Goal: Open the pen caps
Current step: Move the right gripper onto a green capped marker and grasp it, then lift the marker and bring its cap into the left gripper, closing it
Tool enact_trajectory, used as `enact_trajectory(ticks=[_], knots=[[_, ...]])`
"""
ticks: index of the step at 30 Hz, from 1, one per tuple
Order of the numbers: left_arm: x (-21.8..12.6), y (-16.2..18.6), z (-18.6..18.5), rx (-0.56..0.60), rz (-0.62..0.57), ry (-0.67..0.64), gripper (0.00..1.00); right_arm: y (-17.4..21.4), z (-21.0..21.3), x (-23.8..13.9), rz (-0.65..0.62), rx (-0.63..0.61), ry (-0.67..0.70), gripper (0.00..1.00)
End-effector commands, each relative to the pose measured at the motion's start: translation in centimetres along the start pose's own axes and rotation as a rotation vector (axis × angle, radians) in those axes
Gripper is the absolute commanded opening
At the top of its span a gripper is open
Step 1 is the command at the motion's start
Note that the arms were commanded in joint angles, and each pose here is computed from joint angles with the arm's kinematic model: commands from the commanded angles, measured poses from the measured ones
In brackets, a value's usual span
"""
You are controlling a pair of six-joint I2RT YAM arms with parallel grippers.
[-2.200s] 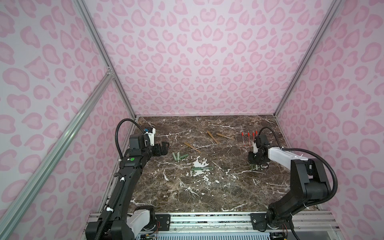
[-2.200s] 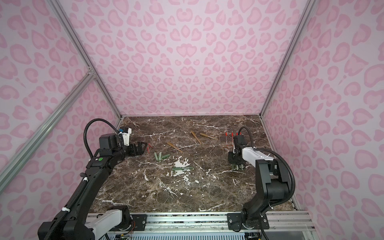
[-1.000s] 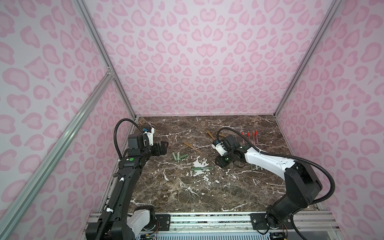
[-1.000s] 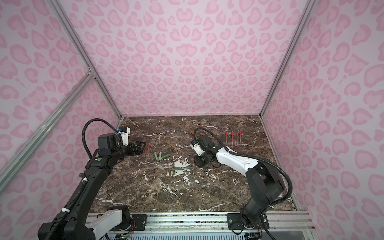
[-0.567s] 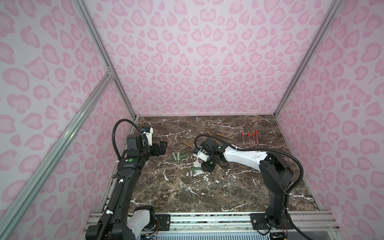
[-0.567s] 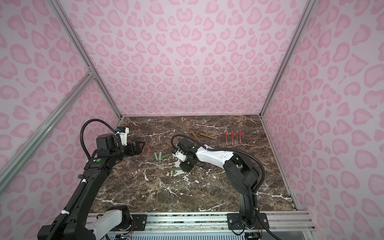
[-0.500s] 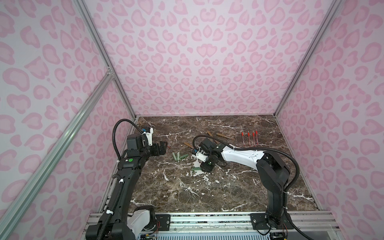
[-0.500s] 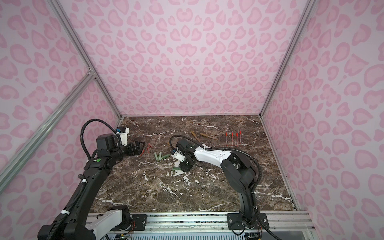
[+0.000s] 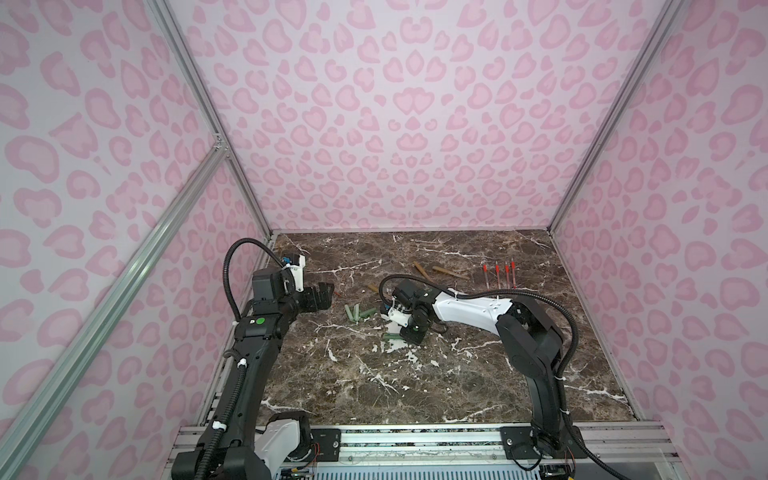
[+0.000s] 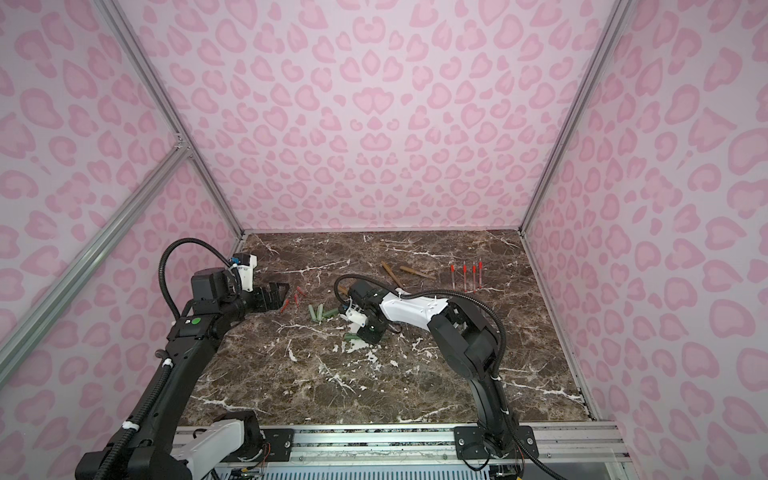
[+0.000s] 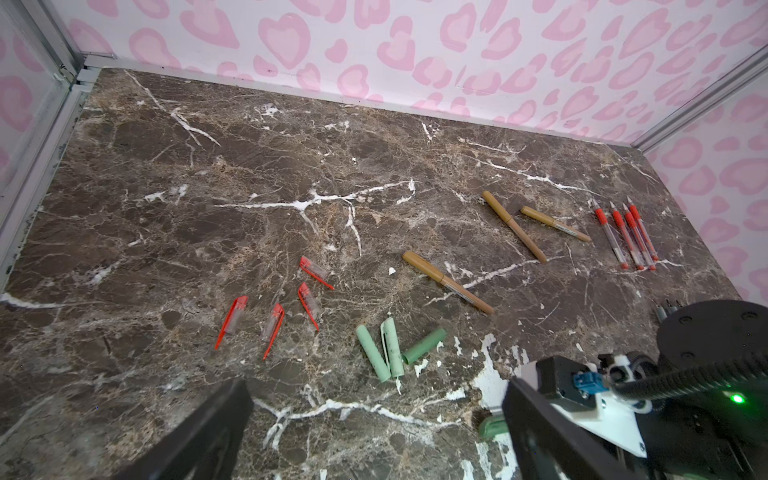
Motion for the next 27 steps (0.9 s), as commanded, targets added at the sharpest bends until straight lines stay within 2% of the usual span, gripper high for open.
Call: enact_trajectory(ticks=[1,8,13,18,23,27], knots=[[-0.3,-0.8,0.0,0.003,-0.032,0.005,0.98,1.6,0.3,0.7,0.048,0.007,-0.004,0.17],[-0.2,-0.8,-0.6,0.008,-0.035,0.048,0.98,1.6,0.7,-0.6,-0.017,0.062,-0.025,0.05],[-0.1,-0.7,-2.6,0.016,-0.059,0.193,1.00,-0.5,1.6,-4.0,-0.196,0.166,-0.084,0.03],[-0.6,-1.4,-4.8,0.005,-0.104,0.363,0.99,-3.0,2.7,-8.1,-0.426,0.330,-0.172,0.00],[-1.0,-2.0,-6.1,-0.058,-0.128,0.482,0.97,-5.3,4.7,-11.5,-0.579,0.436,-0.290,0.00],[-1.3,-2.3,-7.8,-0.075,-0.157,0.607,0.94,-6.7,7.0,-13.3,-0.651,0.460,-0.427,0.00]])
Point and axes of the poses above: each gripper's point midway between its finger pads, its own x axis out along the fingers, its own z axis along the line the jaws close on, y = z × x, the point moved 3 cm from there along -x, back along the fingers, and after that the axes turned 15 degrees about x, right-handed, at the moved point
